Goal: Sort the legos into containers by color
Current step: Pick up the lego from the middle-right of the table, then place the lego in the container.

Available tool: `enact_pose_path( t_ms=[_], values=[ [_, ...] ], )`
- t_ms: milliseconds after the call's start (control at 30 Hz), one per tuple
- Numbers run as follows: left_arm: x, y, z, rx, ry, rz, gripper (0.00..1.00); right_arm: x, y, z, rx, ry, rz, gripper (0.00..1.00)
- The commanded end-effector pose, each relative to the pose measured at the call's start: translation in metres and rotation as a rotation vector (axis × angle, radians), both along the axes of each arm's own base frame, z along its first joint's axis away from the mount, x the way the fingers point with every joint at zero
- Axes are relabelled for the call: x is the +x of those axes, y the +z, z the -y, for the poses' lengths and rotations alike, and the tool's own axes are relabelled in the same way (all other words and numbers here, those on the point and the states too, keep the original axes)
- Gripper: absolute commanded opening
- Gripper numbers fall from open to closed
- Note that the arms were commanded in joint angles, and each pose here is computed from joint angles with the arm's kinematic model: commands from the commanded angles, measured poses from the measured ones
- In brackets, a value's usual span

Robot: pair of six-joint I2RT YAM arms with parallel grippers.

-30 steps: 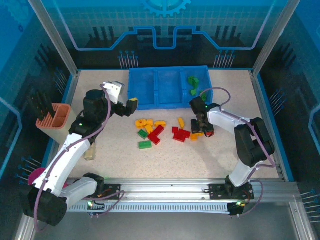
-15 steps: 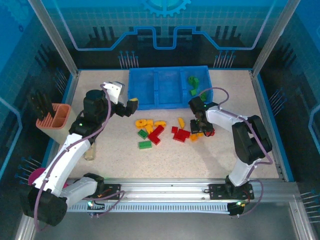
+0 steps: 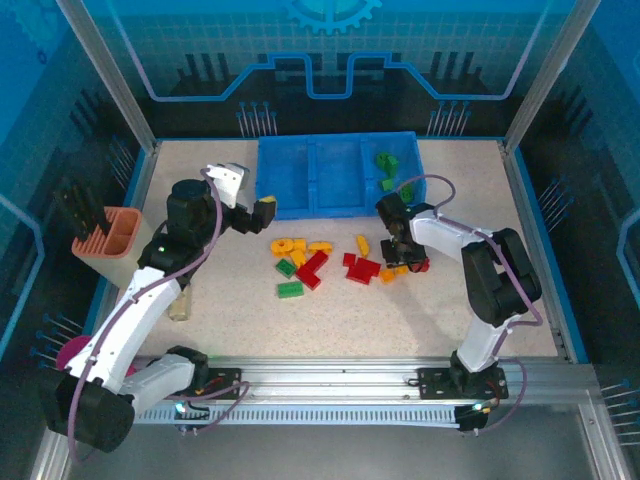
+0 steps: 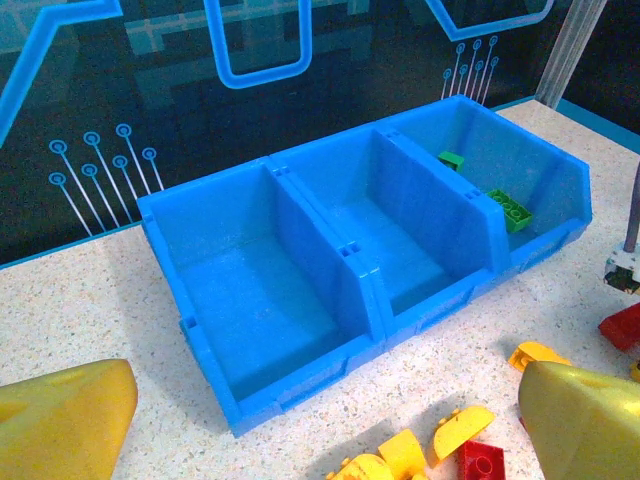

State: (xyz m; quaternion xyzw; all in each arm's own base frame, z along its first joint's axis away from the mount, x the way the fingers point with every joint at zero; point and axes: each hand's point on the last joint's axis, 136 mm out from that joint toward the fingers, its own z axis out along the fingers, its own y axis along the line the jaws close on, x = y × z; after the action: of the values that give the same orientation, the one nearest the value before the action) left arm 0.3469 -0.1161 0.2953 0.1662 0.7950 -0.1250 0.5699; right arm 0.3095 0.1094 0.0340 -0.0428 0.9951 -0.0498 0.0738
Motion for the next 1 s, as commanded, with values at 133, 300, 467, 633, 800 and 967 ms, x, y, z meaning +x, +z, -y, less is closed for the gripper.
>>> enact_pose_path(
  t_ms=[133,300,467,633,800,967],
  values=[
    [0.001,0.008,0.003,-0.005,-0.008,-0.031,0.99,0.040,0.103,-0.059,0.076,0.239,0.229,0.30],
    [0.000,0.008,0.003,-0.002,-0.008,-0.080,0.99,0.101,0.143,-0.099,0.094,0.358,0.419,0.31],
    [0.001,-0.005,-0.005,-0.009,0.058,-0.165,0.99,0.160,0.157,-0.132,0.108,0.417,0.542,0.31],
    [0.001,-0.043,-0.007,-0.038,0.107,-0.281,0.97,0.205,0.144,-0.163,0.178,0.454,0.604,0.32],
    [-0.001,-0.065,-0.006,-0.062,0.135,-0.347,0.97,0.235,0.119,-0.181,0.172,0.477,0.590,0.32],
    [-0.004,-0.083,-0.002,-0.102,0.143,-0.404,0.96,0.246,0.088,-0.182,0.163,0.466,0.549,0.34]
  ],
)
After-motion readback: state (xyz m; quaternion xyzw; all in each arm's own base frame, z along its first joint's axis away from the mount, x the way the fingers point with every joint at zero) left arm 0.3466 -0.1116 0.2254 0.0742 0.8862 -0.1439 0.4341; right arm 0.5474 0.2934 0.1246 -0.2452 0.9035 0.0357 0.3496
